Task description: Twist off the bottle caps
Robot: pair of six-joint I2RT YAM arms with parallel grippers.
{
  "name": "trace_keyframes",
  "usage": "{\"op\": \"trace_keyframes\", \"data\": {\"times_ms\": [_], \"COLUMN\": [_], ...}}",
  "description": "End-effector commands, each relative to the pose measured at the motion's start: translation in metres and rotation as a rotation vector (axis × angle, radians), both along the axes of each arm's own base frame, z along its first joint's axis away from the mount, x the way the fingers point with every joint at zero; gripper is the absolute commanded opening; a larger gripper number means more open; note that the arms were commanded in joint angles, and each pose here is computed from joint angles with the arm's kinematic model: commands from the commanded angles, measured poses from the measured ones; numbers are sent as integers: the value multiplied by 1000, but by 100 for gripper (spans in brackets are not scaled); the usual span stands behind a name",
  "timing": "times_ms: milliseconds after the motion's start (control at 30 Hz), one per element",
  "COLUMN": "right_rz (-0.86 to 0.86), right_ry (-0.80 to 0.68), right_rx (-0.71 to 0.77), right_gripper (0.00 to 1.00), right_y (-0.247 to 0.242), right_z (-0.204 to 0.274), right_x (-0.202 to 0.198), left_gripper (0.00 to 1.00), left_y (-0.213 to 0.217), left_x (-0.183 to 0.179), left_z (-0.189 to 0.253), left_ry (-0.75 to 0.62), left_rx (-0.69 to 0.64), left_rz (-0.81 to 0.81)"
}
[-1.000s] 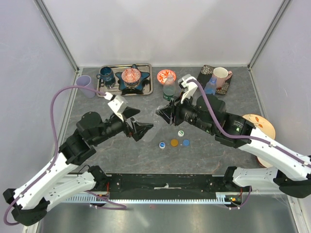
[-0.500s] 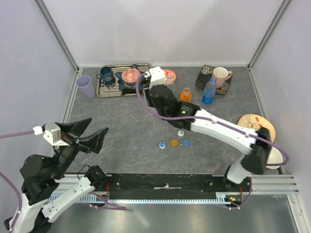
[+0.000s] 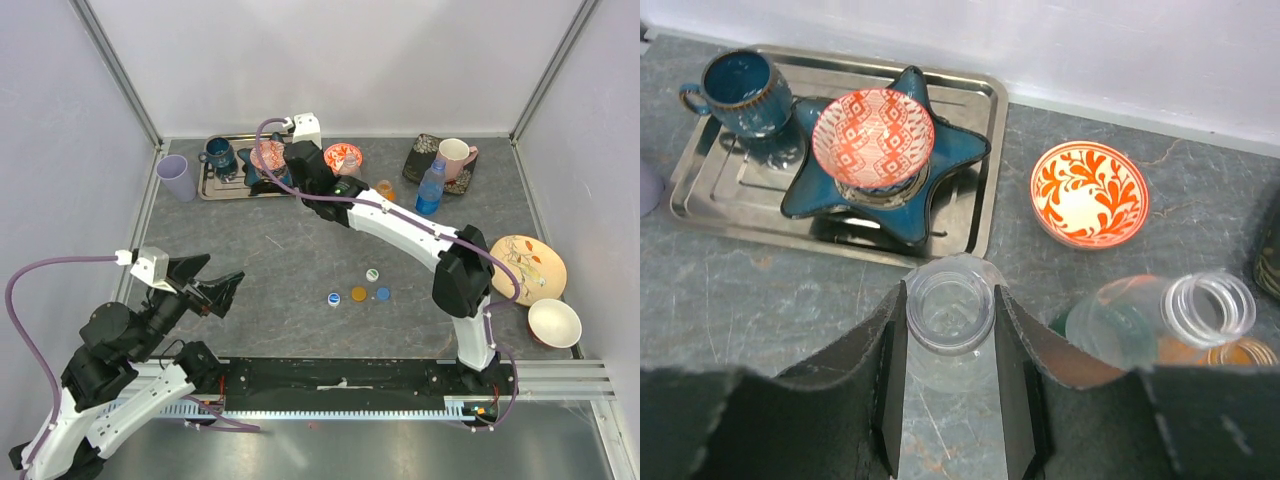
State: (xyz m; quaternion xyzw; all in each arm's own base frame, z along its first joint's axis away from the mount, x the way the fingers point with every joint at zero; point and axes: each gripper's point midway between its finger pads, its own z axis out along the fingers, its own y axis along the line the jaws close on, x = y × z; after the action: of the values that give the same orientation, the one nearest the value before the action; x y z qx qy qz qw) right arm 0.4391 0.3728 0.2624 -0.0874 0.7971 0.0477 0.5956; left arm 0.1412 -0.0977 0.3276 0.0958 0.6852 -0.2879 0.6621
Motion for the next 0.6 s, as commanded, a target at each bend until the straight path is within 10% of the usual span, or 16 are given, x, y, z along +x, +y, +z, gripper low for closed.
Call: {"op": "trace_keyframes", "data": {"times_ms": [0,567], "right_rz": [-10,-36], "right_ry": [-5,100], "right_rx": [83,50], "right_gripper": [0,6], "right_y": [3,-2], "right_z": [12,-50], "right_x": [21,30], "left_gripper": [100,100], "left_y": [1,-19], "left_x": [3,13], "left_z": [-6,-19], "left_ry": [23,47], "left_rx": [-13,23], "left_rz": [19,-19]}}
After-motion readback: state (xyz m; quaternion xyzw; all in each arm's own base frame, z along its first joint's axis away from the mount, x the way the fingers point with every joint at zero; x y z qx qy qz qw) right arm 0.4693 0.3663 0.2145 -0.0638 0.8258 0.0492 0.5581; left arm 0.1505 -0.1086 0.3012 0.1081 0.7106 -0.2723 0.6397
